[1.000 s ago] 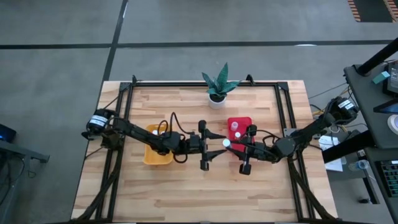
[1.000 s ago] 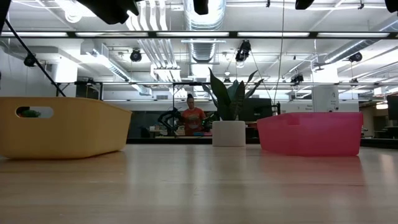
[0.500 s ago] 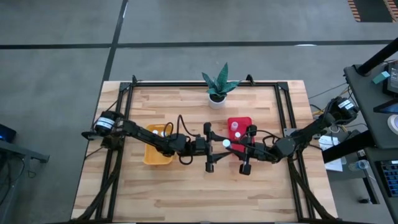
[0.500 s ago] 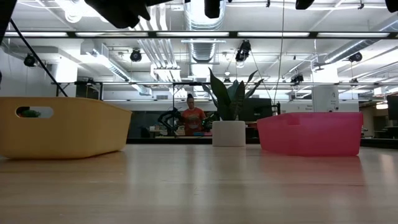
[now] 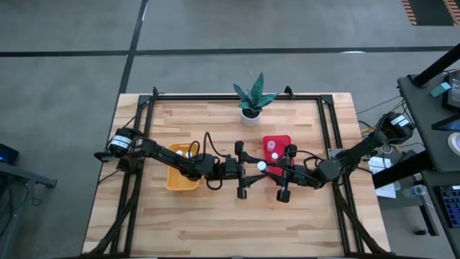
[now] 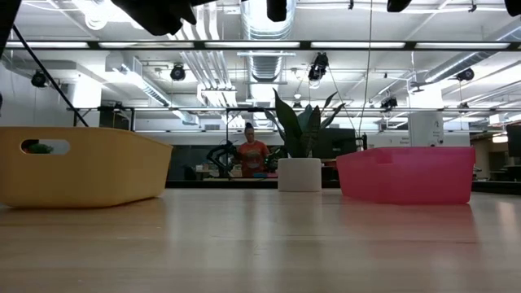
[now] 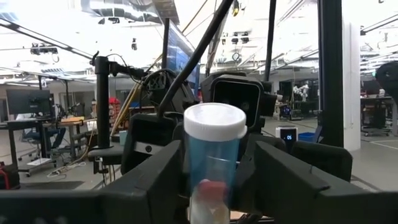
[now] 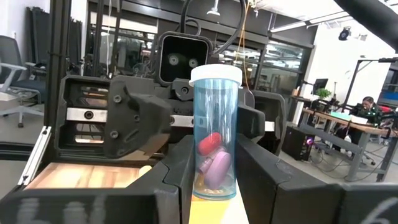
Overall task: Pick and place medicine bottles into bin by pill shape (circle, oval)
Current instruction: Put the blue capsule bottle into the red bin
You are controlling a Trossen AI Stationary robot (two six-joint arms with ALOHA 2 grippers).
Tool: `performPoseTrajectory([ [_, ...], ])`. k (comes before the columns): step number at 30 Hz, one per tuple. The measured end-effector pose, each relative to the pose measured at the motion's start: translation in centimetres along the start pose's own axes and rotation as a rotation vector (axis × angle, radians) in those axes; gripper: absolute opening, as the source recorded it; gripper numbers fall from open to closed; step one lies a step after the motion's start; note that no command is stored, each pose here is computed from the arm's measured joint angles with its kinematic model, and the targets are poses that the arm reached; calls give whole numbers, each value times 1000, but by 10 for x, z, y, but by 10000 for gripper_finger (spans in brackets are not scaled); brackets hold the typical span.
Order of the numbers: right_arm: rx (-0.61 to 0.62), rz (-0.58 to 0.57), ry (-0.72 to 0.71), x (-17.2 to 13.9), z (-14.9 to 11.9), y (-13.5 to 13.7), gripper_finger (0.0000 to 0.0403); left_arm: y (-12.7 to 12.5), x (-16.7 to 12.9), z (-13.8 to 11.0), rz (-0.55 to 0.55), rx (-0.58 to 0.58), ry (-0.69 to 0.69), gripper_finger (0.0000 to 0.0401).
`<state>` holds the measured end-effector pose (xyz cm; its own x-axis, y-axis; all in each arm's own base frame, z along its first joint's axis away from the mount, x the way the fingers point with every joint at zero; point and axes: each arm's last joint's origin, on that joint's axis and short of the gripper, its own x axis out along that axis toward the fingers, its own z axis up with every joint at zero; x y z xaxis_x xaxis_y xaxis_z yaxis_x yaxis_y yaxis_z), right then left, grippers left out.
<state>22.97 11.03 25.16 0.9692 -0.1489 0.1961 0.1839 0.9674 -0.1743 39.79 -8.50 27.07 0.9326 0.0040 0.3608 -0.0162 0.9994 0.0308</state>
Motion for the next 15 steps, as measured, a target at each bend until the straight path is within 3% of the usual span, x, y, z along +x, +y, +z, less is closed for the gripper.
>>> performPoseTrajectory([
  [9,-2,2,0,0,0,0,91,0,0,1,2,-2,-1,123],
  [15,11,1,1,0,0,0,91,0,0,1,3,-4,-2,102],
])
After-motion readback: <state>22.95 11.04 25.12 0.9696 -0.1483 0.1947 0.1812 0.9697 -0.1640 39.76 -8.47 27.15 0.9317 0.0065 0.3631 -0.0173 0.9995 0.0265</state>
